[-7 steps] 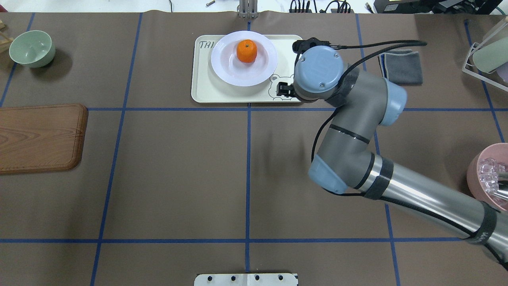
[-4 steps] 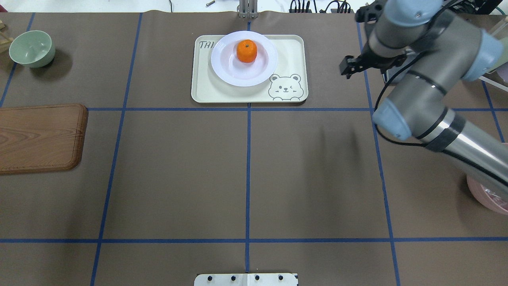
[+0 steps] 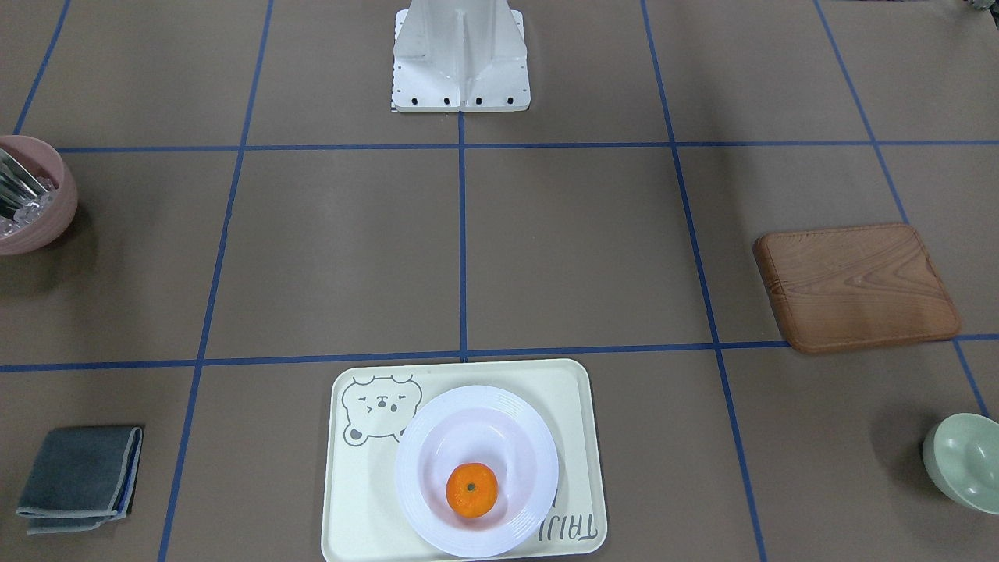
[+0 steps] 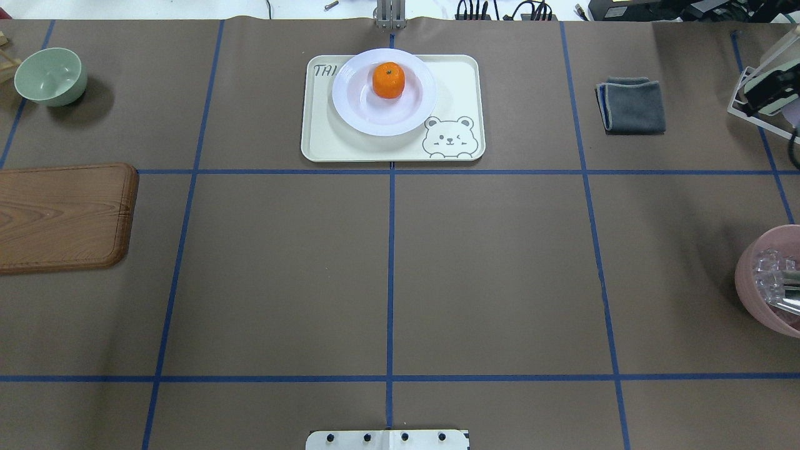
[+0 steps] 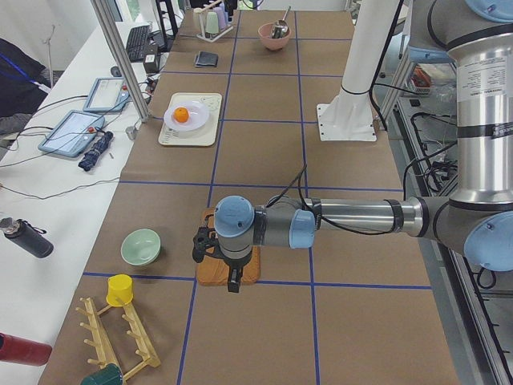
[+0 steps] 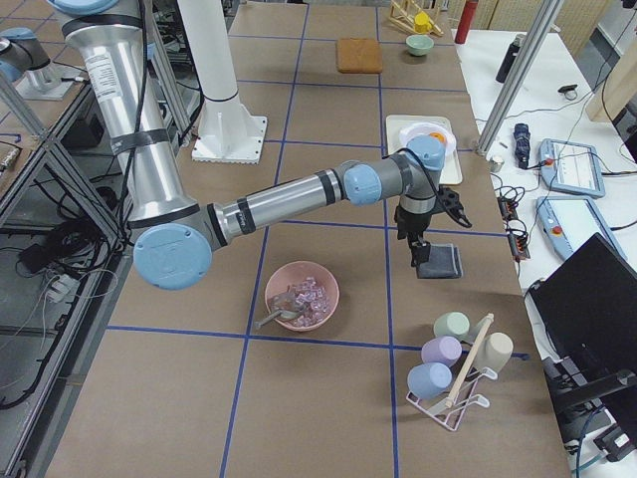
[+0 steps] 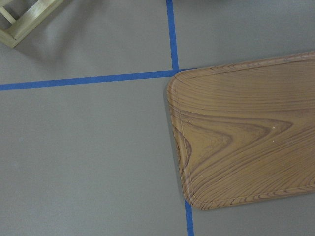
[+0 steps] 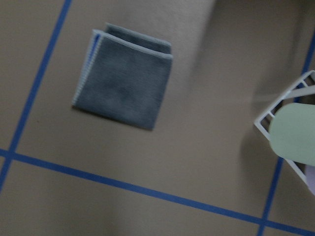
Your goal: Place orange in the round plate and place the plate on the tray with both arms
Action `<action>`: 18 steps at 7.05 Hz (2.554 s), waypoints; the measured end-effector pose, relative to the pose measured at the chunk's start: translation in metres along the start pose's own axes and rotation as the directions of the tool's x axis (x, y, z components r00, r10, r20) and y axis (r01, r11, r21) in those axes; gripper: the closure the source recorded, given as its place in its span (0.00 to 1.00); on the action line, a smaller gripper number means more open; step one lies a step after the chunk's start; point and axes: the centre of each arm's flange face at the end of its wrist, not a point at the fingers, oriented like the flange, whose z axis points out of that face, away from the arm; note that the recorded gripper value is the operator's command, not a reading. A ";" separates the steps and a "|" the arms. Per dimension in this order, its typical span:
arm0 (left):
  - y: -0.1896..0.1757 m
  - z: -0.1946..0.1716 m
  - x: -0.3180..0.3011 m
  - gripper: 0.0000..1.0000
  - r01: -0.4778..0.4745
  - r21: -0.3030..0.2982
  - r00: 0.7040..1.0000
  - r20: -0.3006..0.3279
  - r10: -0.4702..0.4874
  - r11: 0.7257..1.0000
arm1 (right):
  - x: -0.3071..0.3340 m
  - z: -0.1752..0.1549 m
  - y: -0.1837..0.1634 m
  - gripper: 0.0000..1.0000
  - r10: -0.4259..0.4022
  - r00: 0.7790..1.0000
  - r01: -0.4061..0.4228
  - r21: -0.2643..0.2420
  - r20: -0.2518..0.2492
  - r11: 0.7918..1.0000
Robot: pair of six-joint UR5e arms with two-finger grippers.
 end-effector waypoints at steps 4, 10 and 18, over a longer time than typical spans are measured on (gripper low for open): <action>0.021 0.006 -0.006 0.01 0.020 -0.017 1.000 -0.006 -0.020 1.000 | 0.102 0.018 0.139 0.00 0.044 0.999 -0.042 -0.069 0.029 0.997; 0.022 0.004 -0.004 0.01 0.009 -0.010 1.000 0.003 -0.009 1.000 | 0.113 0.030 0.173 0.00 0.082 0.996 -0.079 -0.096 0.033 0.992; 0.023 -0.001 -0.003 0.01 0.005 -0.001 1.000 0.015 -0.005 1.000 | 0.114 0.034 0.180 0.00 0.090 0.995 -0.085 -0.104 0.038 0.991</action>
